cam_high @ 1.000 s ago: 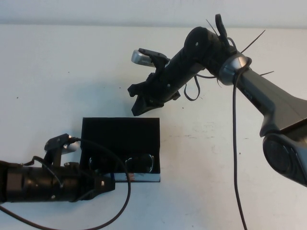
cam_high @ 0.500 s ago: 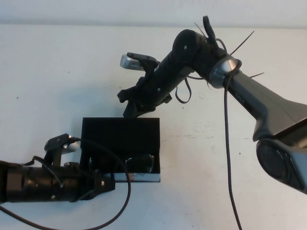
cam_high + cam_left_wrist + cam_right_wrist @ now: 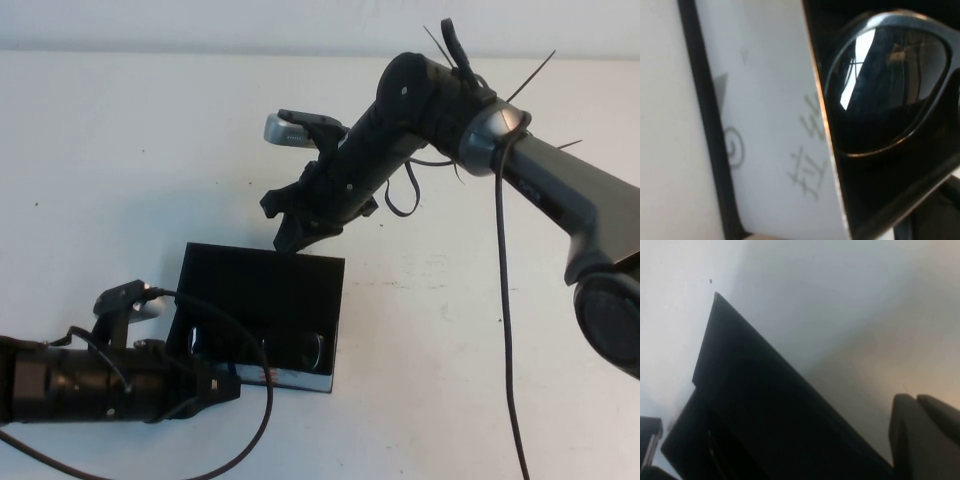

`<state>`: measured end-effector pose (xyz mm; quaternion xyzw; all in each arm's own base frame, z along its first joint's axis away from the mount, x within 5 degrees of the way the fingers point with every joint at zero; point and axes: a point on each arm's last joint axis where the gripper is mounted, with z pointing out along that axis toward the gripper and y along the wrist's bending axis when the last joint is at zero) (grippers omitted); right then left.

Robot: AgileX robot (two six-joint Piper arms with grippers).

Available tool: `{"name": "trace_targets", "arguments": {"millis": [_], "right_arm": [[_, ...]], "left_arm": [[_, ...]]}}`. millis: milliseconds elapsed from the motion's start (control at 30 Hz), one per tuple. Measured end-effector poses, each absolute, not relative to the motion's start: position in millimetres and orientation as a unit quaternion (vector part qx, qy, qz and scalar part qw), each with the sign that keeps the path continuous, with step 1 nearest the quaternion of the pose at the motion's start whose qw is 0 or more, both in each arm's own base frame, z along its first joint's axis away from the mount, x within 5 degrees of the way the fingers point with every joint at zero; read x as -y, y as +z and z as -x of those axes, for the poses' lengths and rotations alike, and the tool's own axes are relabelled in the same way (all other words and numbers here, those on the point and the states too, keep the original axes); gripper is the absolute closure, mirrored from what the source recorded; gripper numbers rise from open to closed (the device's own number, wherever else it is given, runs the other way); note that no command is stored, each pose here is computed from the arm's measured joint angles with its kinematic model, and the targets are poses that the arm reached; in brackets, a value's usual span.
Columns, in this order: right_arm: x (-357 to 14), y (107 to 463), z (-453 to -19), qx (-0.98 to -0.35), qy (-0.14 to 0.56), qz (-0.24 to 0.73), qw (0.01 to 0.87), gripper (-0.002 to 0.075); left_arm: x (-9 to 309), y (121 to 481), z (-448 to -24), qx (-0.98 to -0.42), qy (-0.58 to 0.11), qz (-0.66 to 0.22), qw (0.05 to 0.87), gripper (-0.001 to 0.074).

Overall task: Return glasses to glasses case
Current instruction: Close the glasses case

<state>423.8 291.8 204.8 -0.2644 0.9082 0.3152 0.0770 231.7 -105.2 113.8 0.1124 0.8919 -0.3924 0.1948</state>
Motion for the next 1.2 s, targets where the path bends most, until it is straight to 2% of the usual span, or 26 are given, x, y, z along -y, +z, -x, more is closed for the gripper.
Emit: {"name": "trace_targets", "arguments": {"millis": [267,467,767,967,1200], "right_arm": [[-299,222,-411,-0.902,0.317,0.278,0.092,0.0737],[-318,216,-378,-0.896,0.312,0.314,0.04,0.0737],[-304,235,-355,-0.897,0.307,0.317,0.03,0.0737],[-303,233,-343,-0.898,0.294,0.326,0.018,0.0737],[-308,218,-330,-0.899,0.274,0.341,-0.006,0.0737]], "left_arm": [[105,114,-231,-0.892,-0.393,-0.115,0.194,0.0739],[105,114,-231,-0.891,-0.393,-0.116,0.195,0.0739],[102,121,-230,-0.9,-0.365,-0.127,0.202,0.0739],[92,145,-217,-0.918,-0.314,-0.147,0.192,0.0738],[88,202,-198,-0.895,-0.31,-0.159,0.278,0.0738]]}}
